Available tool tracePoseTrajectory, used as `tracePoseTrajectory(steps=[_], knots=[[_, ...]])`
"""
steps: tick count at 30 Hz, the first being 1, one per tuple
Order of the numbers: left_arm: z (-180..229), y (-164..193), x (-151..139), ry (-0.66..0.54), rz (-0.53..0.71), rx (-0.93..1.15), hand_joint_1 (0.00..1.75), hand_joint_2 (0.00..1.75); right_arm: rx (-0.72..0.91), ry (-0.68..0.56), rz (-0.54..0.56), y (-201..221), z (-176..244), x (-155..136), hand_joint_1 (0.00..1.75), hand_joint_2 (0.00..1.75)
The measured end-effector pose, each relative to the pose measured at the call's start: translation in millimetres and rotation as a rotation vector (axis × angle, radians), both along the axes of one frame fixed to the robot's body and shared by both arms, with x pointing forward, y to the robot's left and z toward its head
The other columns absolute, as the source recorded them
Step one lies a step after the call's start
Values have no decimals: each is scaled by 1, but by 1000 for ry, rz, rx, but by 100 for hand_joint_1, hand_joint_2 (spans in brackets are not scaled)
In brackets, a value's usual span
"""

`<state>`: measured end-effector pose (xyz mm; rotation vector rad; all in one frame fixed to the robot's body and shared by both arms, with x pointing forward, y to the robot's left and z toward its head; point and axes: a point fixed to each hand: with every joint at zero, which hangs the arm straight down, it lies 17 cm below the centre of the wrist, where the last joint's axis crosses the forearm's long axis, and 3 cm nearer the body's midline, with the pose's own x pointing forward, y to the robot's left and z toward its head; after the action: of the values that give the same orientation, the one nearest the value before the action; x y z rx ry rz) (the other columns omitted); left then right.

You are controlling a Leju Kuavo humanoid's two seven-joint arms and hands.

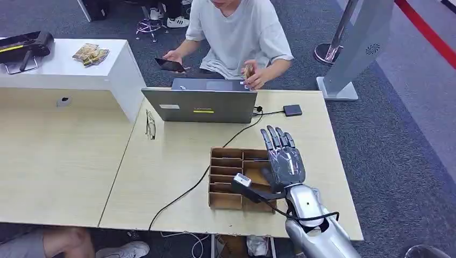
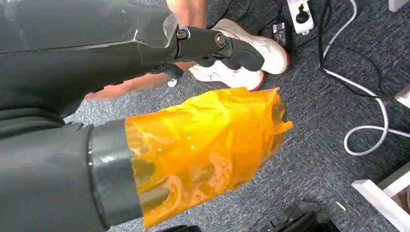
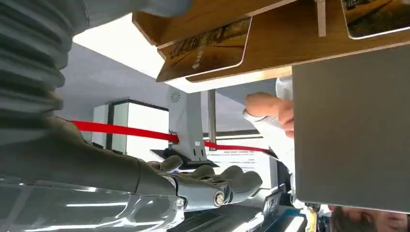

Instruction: Pass the card to the sensor for recognition and then transmit it.

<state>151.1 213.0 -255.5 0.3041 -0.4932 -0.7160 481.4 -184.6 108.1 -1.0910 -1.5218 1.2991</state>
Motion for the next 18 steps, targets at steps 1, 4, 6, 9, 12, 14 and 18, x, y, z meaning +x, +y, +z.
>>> tracePoseTrajectory(steps=[1,4,6,9,12,14,18], knots=[[0,0,0,0,1,0,0,0,-1,2,0,0,0,0,31,175],[0,0,0,0,3,0,0,0,-1,2,1,0,0,0,33,175],[0,0,0,0,5,-1,0,0,1,4,2,0,-1,0,38,175],[0,0,0,0,6,0,0,0,2,6,3,1,-1,0,37,175],[0,1,0,-1,8,1,0,0,3,7,4,1,-1,0,37,175],[0,1,0,-2,9,2,0,0,3,8,4,1,-1,0,37,175],[0,1,0,-3,10,2,0,0,1,11,6,1,-2,-1,45,175]])
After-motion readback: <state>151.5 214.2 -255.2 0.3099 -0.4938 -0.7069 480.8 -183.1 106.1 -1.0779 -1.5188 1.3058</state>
